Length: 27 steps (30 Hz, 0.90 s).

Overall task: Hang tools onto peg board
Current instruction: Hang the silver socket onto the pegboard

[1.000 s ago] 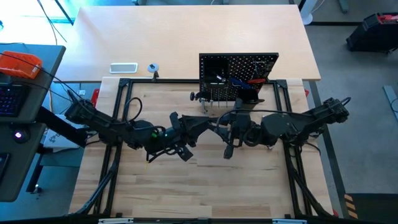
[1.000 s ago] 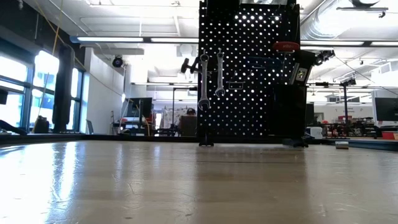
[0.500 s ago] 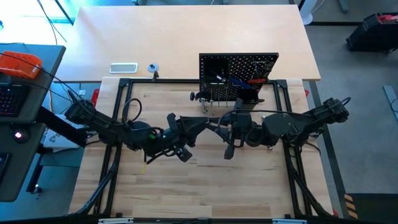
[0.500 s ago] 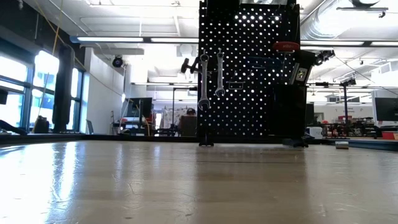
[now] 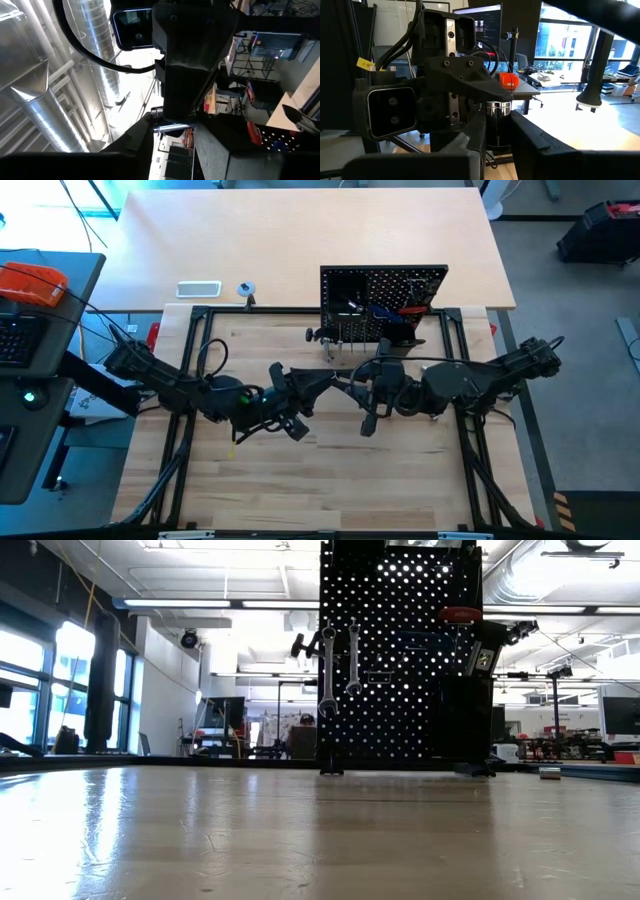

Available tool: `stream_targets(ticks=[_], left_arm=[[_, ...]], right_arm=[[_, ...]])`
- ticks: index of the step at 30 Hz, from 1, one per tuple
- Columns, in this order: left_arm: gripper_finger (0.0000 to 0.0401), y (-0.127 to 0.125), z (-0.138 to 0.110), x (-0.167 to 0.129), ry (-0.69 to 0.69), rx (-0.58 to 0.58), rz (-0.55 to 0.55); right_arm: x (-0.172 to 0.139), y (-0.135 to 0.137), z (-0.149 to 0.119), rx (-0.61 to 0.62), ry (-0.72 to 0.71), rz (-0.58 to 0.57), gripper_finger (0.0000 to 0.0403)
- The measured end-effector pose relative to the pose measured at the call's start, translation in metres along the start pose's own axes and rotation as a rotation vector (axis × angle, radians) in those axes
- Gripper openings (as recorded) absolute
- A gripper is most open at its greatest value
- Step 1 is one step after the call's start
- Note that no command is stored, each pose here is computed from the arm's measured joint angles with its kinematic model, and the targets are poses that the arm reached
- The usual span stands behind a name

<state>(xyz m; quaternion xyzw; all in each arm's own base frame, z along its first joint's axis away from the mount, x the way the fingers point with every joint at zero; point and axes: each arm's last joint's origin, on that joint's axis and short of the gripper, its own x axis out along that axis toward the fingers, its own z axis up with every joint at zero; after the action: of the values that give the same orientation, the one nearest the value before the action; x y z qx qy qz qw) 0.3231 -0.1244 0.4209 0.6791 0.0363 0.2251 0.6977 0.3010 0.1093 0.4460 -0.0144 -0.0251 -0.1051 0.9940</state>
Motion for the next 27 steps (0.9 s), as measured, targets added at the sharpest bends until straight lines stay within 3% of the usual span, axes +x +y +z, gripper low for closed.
stream_targets(ticks=[15, 22, 27], left_arm=[[0.0099, 0.001, -0.001, 0.000, 0.038, 0.003, -0.004], [0.0098, 0.000, -0.007, 0.004, 0.084, 0.010, -0.007], [0.0098, 0.008, -0.026, 0.011, 0.137, -0.056, 0.018]], right_arm=[[-0.010, 0.012, -0.001, -0.066, 0.022, -0.056, 0.0126], [-0.028, 0.029, 0.000, -0.171, 0.050, -0.166, 0.0153], [-0.045, 0.040, -0.011, -0.219, 0.139, -0.259, 0.0156]])
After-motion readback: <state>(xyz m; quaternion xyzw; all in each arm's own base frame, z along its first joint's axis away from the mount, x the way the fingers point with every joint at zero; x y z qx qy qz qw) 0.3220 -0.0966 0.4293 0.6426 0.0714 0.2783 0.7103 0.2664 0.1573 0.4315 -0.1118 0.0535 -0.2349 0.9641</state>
